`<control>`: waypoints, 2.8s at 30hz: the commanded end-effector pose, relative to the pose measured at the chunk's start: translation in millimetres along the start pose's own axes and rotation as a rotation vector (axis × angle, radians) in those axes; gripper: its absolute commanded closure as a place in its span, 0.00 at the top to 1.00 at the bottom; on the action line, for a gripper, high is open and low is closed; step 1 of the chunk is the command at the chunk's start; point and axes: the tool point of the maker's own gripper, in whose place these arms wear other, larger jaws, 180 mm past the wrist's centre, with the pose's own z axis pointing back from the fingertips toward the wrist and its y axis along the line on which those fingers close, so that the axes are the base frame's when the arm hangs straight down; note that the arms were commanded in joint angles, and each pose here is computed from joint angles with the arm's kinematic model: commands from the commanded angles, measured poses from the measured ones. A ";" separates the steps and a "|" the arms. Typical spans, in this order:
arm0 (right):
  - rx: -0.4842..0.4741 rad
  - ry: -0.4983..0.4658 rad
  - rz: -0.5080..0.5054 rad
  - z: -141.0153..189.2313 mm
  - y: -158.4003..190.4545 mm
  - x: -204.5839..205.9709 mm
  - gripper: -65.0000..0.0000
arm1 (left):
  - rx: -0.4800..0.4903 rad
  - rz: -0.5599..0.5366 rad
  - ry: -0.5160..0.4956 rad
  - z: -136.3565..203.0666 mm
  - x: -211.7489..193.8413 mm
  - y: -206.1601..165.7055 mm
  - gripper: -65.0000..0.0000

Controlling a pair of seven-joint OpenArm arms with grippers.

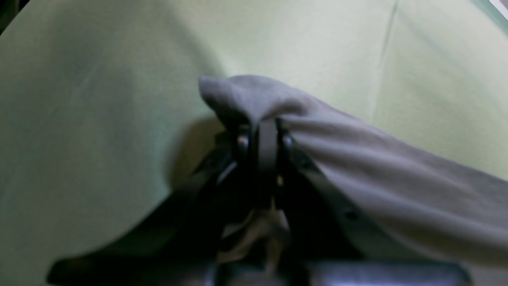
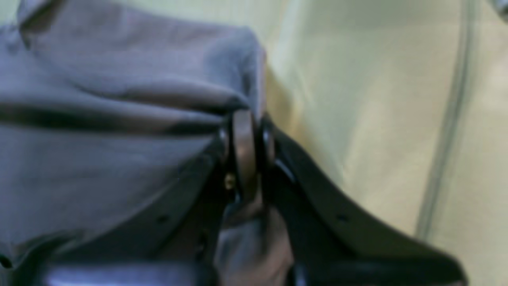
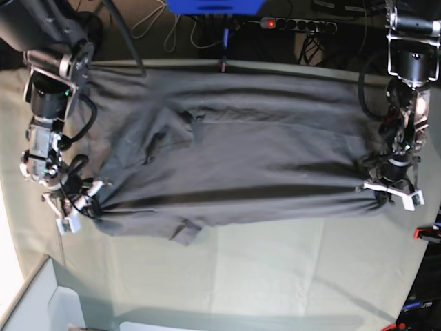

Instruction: Layout the t-shirt on the table in an organized manner, then fold the t-shirt properly

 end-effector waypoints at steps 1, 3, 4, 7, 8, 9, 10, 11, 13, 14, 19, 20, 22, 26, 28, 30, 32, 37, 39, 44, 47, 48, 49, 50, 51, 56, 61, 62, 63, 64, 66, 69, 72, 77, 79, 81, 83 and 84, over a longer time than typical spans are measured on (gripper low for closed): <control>-0.003 -0.069 0.018 4.0 -1.3 23.1 0.00 | -0.001 -0.008 -0.068 -2.3 26.4 0.9 0.00; -0.019 -0.092 0.047 12.9 0.2 26.4 0.00 | -0.001 -0.008 -0.068 -2.3 26.4 0.9 0.00; -0.028 -0.096 0.062 18.3 0.5 24.7 0.00 | -0.001 -0.008 -0.068 -2.3 26.4 0.9 0.00; -0.031 -0.137 0.067 33.6 13.0 23.1 0.00 | -0.001 -0.009 -0.071 -1.8 27.5 0.9 0.00; -0.036 -0.149 0.072 40.9 14.0 22.4 0.00 | 0.000 -0.009 -0.071 -1.5 27.5 1.2 0.00; -0.038 -0.155 0.073 46.4 15.7 19.8 0.00 | 0.000 -0.011 -0.072 -1.2 27.7 1.8 0.00; -0.041 -0.165 0.075 52.8 17.3 18.7 0.00 | 0.004 -0.011 -0.064 0.9 23.2 4.2 0.00; -0.042 -0.167 0.079 60.3 19.8 13.4 0.00 | 0.005 -0.012 -0.057 2.6 18.8 5.6 0.00; -0.044 -0.168 0.089 74.8 24.0 4.6 0.00 | 0.008 -0.015 -0.044 5.4 11.7 8.3 0.00; -0.044 -0.160 0.093 81.3 26.4 -2.5 0.00 | 0.007 -0.017 -0.044 6.9 11.1 8.9 0.00; -0.024 -0.145 0.082 116.0 43.2 -31.0 0.00 | 0.011 -0.050 -0.013 24.4 -6.3 22.5 0.00; -0.016 -0.142 0.070 122.2 47.3 -36.6 0.00 | 0.011 -0.057 -0.005 28.7 -11.0 24.6 0.00; -0.005 -0.120 0.059 129.3 52.4 -50.1 0.00 | 0.016 -0.065 0.012 33.9 -20.1 29.1 0.00; 0.005 -0.067 0.046 136.1 57.9 -73.0 0.00 | 0.020 -0.069 0.027 36.7 -27.3 31.8 0.00; 0.010 -0.039 0.033 138.3 59.9 -85.6 0.00 | 0.021 -0.067 0.033 38.3 -30.4 32.8 0.00; 0.014 -0.021 0.024 139.5 61.2 -93.8 0.00 | 0.021 -0.066 0.033 38.3 -30.9 32.3 0.00; 0.015 -0.014 0.021 140.3 61.7 -96.9 0.00 | 0.021 -0.066 0.035 38.6 -31.6 32.6 0.00; 0.016 0.001 0.022 143.6 62.8 -103.0 0.10 | 0.023 -0.065 0.041 39.3 -34.8 33.0 0.00; 0.013 0.003 0.022 144.4 61.4 -103.6 0.22 | 0.026 -0.066 0.052 41.6 -40.1 34.6 0.00; -0.025 -0.003 0.022 152.8 48.2 -102.3 0.48 | 0.024 -0.066 0.052 41.6 -40.2 34.3 0.01; -0.114 -0.045 -0.007 166.8 28.2 -92.0 0.52 | 0.027 -0.072 0.065 44.4 -45.8 37.0 0.01; -0.147 -0.064 -0.016 172.5 21.4 -87.7 0.52 | 0.028 -0.074 0.068 45.7 -47.2 37.9 0.01; -0.175 -0.079 -0.020 177.3 14.6 -83.5 0.52 | 0.027 -0.072 0.070 46.7 -48.4 37.9 0.01; -0.197 -0.091 -0.018 180.6 8.7 -78.5 0.52 | 0.028 -0.075 0.074 48.1 -50.2 39.2 0.01; -0.207 -0.097 -0.015 183.0 6.5 -75.9 0.52 | 0.030 -0.076 0.079 49.2 -52.3 40.1 0.01; -0.181 -0.150 0.017 170.3 12.6 -50.1 0.53 | 0.036 -0.079 0.091 52.5 -57.9 43.7 0.25; -0.160 -0.208 0.028 155.0 16.4 -23.6 0.53 | 0.049 -0.083 0.107 58.1 -66.5 49.2 0.46; -0.153 -0.214 0.031 150.6 17.6 -17.6 0.53 | 0.050 -0.084 0.110 59.2 -68.2 50.1 0.46; -0.149 -0.207 0.033 146.2 18.2 -13.8 0.53 | 0.050 -0.084 0.110 59.2 -68.2 50.1 0.46; -0.140 -0.196 0.037 141.3 20.5 -10.5 0.53 | 0.050 -0.082 0.109 59.2 -67.9 50.1 0.46; -0.118 -0.149 0.050 128.6 26.2 -5.2 0.53 | 0.051 -0.082 0.109 59.5 -68.2 50.8 0.47; -0.082 -0.082 0.087 112.4 34.9 4.2 0.53 | 0.068 -0.067 0.101 60.0 -65.2 55.9 0.47; -0.044 -0.044 0.119 100.6 48.4 12.4 0.53 | 0.111 -0.027 0.065 61.3 -52.7 70.7 0.57; -0.012 -0.042 0.144 94.0 60.9 19.7 0.52 | 0.126 -0.016 0.065 66.7 -54.7 79.5 0.74; 0.000 -0.040 0.148 92.4 65.2 18.9 0.52 | 0.109 -0.020 0.044 65.8 -45.9 72.9 0.74; 0.009 -0.036 0.151 91.1 68.5 17.6 0.52 | 0.079 -0.025 0.008 65.1 -31.8 61.3 0.74; 0.010 -0.037 0.150 91.0 69.0 17.6 0.52 | 0.057 -0.028 -0.021 64.7 -20.3 52.2 0.74; 0.010 -0.037 0.150 91.0 69.0 17.6 0.52 | 0.046 -0.031 -0.041 63.9 -11.9 47.2 0.73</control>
